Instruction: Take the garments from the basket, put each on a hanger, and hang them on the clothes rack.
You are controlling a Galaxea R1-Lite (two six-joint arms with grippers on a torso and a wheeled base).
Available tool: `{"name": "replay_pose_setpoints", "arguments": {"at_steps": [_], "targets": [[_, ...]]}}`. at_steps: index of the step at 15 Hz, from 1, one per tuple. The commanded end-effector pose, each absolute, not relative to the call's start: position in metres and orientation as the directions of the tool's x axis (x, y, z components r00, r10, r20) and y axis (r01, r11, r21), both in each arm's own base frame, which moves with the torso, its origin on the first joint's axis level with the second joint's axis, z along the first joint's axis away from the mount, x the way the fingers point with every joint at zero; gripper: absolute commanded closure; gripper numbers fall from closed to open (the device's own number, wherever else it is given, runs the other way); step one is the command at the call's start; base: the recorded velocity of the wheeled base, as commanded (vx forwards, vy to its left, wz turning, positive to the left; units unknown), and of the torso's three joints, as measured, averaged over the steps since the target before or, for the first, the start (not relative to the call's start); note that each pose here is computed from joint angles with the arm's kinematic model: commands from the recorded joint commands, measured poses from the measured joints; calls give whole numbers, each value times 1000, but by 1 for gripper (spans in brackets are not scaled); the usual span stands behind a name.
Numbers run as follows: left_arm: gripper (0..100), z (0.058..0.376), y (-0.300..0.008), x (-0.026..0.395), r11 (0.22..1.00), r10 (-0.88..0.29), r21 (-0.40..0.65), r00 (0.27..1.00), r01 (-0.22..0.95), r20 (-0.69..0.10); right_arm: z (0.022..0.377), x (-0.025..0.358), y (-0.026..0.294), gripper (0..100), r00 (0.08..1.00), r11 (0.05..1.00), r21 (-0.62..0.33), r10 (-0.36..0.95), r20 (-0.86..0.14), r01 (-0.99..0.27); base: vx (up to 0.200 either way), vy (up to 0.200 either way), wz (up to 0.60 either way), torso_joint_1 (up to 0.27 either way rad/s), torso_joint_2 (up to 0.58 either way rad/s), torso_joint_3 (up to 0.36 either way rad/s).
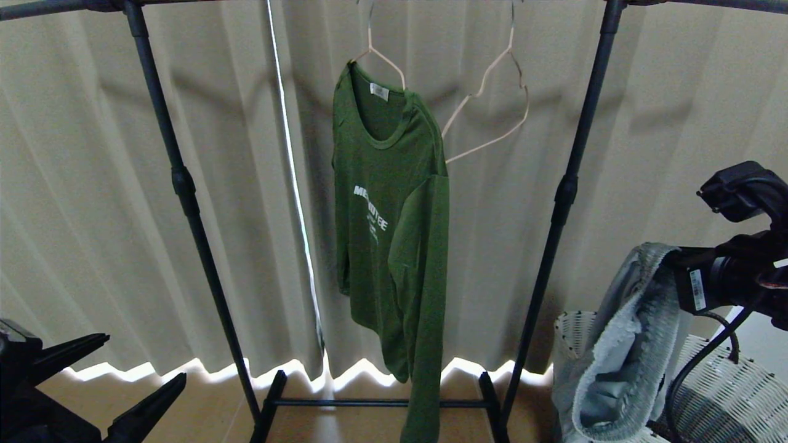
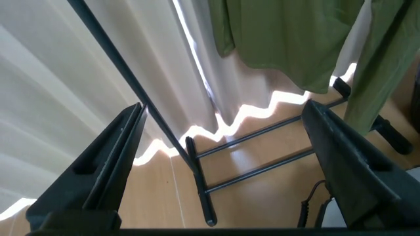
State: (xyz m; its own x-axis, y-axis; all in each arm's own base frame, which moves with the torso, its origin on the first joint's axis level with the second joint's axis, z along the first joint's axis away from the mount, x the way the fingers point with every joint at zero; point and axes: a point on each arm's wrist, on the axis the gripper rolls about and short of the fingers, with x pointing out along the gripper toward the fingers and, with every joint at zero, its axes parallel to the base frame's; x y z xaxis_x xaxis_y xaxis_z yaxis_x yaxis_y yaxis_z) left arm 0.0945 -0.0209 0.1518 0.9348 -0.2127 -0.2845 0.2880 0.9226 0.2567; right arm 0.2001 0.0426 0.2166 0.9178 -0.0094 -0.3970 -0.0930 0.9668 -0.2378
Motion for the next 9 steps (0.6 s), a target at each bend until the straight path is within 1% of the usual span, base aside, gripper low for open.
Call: {"name": "replay_pose_setpoints", "arguments": {"at_steps": [1, 5, 6, 7, 9], "targets": [[0, 152, -21, 94, 923, -212, 257, 935, 287, -283, 214, 203, 44, 100, 913, 966, -241, -9, -407, -98, -200, 0, 0, 12, 7, 7], [0, 151, -21, 93, 922, -213, 258, 934, 289, -286, 210, 206, 46, 100, 907, 964, -239, 2, -422, -113, -200, 0, 0, 3, 4, -1], [0, 150, -21, 94, 922, -213, 256, 933, 290, -289, 210, 206, 46, 100, 907, 964, -238, 6, -422, -117, 0, 0, 0, 0, 0, 0], [0, 146, -21, 93, 918, -220, 254, 926, 303, -308, 208, 207, 50, 100, 903, 962, -239, 20, -430, -135, 0, 0, 0, 0, 0, 0], [0, 138, -24, 92, 902, -265, 243, 901, 358, -342, 205, 210, 54, 100, 896, 960, -238, 31, -442, -151, 0, 0, 0, 0, 0, 0]]}}
